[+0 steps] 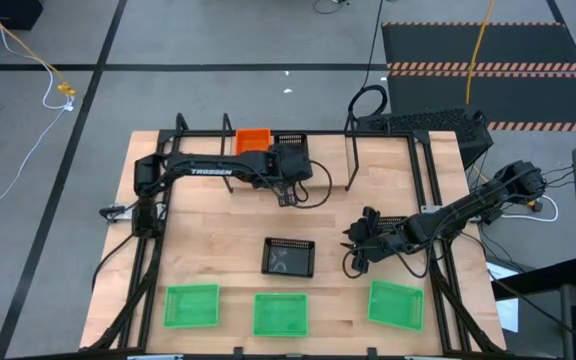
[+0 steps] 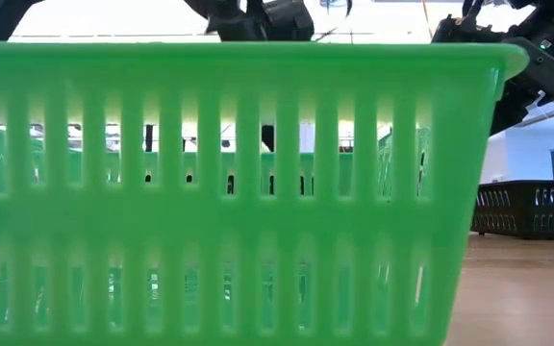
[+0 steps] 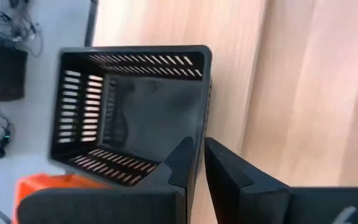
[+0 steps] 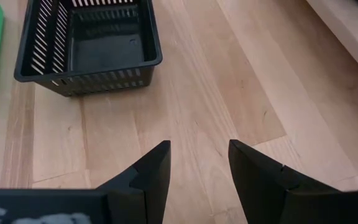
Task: Stack baskets on shelf by color
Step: Stack the left black basket on top of the black basket on the shelf
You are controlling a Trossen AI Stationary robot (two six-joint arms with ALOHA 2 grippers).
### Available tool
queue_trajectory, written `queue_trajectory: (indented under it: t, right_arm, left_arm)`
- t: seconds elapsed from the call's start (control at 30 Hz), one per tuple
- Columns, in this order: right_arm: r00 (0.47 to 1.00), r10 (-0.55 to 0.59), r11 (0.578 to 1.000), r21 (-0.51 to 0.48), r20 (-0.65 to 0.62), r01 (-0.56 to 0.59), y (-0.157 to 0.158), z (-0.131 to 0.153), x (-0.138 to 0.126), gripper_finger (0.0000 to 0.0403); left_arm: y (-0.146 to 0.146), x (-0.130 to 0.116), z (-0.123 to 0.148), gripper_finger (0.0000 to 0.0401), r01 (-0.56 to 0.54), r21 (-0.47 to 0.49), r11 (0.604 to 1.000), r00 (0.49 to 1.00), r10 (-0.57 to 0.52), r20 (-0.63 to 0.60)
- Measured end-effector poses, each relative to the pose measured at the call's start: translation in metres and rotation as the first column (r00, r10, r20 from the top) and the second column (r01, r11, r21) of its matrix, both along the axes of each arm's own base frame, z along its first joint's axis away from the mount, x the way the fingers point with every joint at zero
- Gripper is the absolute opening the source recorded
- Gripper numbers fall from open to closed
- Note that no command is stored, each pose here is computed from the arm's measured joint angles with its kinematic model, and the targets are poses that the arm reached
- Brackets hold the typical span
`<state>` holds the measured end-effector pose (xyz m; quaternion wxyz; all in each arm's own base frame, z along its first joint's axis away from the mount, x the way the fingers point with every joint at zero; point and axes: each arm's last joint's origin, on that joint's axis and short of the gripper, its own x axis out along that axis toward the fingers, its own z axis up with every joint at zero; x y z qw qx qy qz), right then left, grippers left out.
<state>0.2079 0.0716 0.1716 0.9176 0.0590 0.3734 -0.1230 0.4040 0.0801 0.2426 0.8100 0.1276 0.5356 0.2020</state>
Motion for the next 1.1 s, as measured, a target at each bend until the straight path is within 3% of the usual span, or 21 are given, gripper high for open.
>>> queue_trajectory:
  t: [0.2, 0.33, 0.43, 0.57, 0.8, 0.97, 1.1]
  right_arm:
    - [1.000, 0.000, 1.000, -0.001, -0.003, 0.000, 0.000, 0.000, 0.000, 0.0155]
    - [1.000, -0.001, 1.000, -0.002, -0.009, 0.001, 0.000, 0.000, -0.001, 0.0155]
    - [1.000, -0.001, 1.000, -0.001, -0.007, 0.001, 0.000, 0.000, -0.001, 0.0155]
    - [1.000, -0.002, 1.000, 0.000, -0.006, 0.002, 0.000, 0.000, 0.000, 0.0155]
    - [1.000, 0.004, 1.000, 0.000, 0.008, -0.004, 0.000, 0.001, 0.001, 0.0155]
    - [0.999, 0.019, 1.000, -0.002, 0.033, -0.019, 0.001, 0.003, 0.003, 0.0155]
    - [0.999, 0.020, 1.000, -0.001, 0.033, -0.020, 0.001, 0.003, 0.003, 0.0155]
  left_arm:
    - [-0.031, -0.011, 0.033, 0.0042, 0.069, 0.018, 0.997, 0.996, -0.070, 0.063]
    - [-0.064, -0.016, 0.042, 0.0042, 0.253, 0.010, 0.967, 0.967, -0.253, 0.023]
    - [-0.090, -0.018, 0.037, 0.0042, 0.470, -0.061, 0.880, 0.879, -0.473, -0.051]
    - [-0.126, -0.020, 0.018, 0.0042, 0.682, -0.181, 0.709, 0.695, -0.705, -0.144]
    - [-0.181, -0.028, -0.006, 0.0051, 0.845, -0.230, 0.484, 0.414, -0.862, -0.292]
    - [-0.197, -0.034, -0.013, 0.0107, 0.877, -0.171, 0.450, 0.345, -0.835, -0.429]
    - [-0.199, -0.037, -0.020, 0.0172, 0.878, -0.214, 0.429, 0.284, -0.826, -0.487]
